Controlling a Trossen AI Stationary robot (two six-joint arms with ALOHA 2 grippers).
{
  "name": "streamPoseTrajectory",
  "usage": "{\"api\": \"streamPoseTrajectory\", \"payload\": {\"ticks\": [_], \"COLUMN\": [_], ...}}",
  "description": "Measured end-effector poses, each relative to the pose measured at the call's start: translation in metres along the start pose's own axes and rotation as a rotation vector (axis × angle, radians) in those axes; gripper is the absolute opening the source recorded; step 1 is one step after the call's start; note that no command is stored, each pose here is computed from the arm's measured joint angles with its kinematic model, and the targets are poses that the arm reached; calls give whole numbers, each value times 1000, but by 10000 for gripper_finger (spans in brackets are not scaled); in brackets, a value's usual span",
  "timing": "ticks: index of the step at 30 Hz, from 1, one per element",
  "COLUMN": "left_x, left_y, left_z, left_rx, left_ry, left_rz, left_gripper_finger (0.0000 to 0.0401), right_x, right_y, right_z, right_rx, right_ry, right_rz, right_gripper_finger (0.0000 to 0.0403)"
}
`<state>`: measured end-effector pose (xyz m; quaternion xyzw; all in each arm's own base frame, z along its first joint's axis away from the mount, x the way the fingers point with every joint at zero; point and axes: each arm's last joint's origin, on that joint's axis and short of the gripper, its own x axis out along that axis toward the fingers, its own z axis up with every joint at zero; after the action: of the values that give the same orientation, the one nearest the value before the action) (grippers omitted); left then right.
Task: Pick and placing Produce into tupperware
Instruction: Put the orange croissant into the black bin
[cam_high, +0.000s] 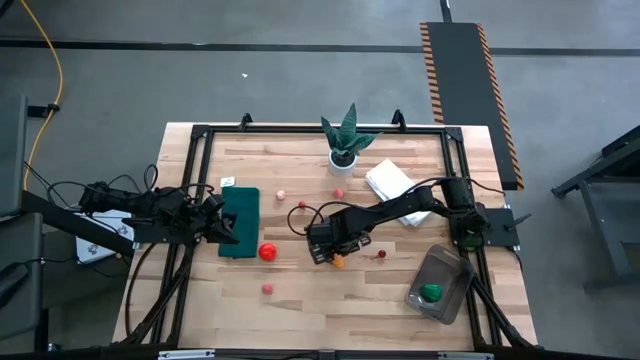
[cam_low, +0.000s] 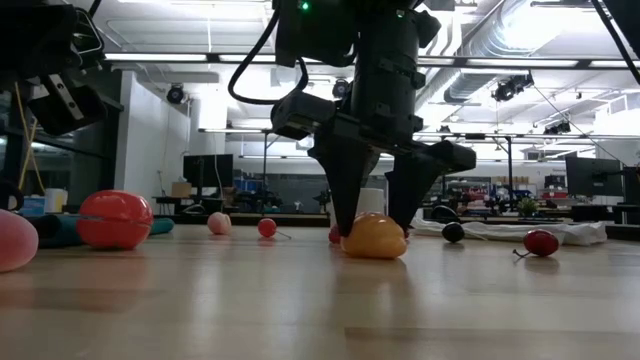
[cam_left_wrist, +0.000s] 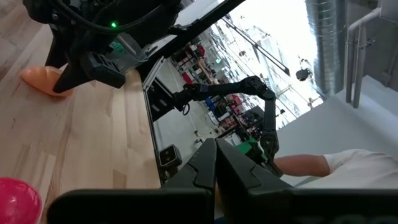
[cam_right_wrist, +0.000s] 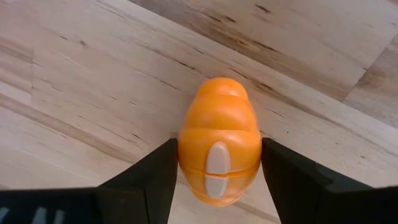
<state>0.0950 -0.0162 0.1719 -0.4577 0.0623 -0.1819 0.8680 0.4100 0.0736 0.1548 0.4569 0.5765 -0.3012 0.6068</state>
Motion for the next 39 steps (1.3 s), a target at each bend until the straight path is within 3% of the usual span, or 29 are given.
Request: {"api": "streamPoseTrajectory", "payload": {"ticks": [16,28,39], "left_x": [0,0,0], "left_y": [0,0,0], "left_z": [0,0,0], "left_rx": [0,0,2], "left_ry": [0,0,0], "left_rz": [0,1,1], "left_gripper_finger": [1,1,1], "right_x": [-4,-44,-85], "right_y": [1,18,33], "right_z": [0,19,21], "right_rx": [-7,-49,-107], "right_ry": [2,-51,-72], "right_rz": [-9,44,94], "right_gripper_finger": [204,204,204]}}
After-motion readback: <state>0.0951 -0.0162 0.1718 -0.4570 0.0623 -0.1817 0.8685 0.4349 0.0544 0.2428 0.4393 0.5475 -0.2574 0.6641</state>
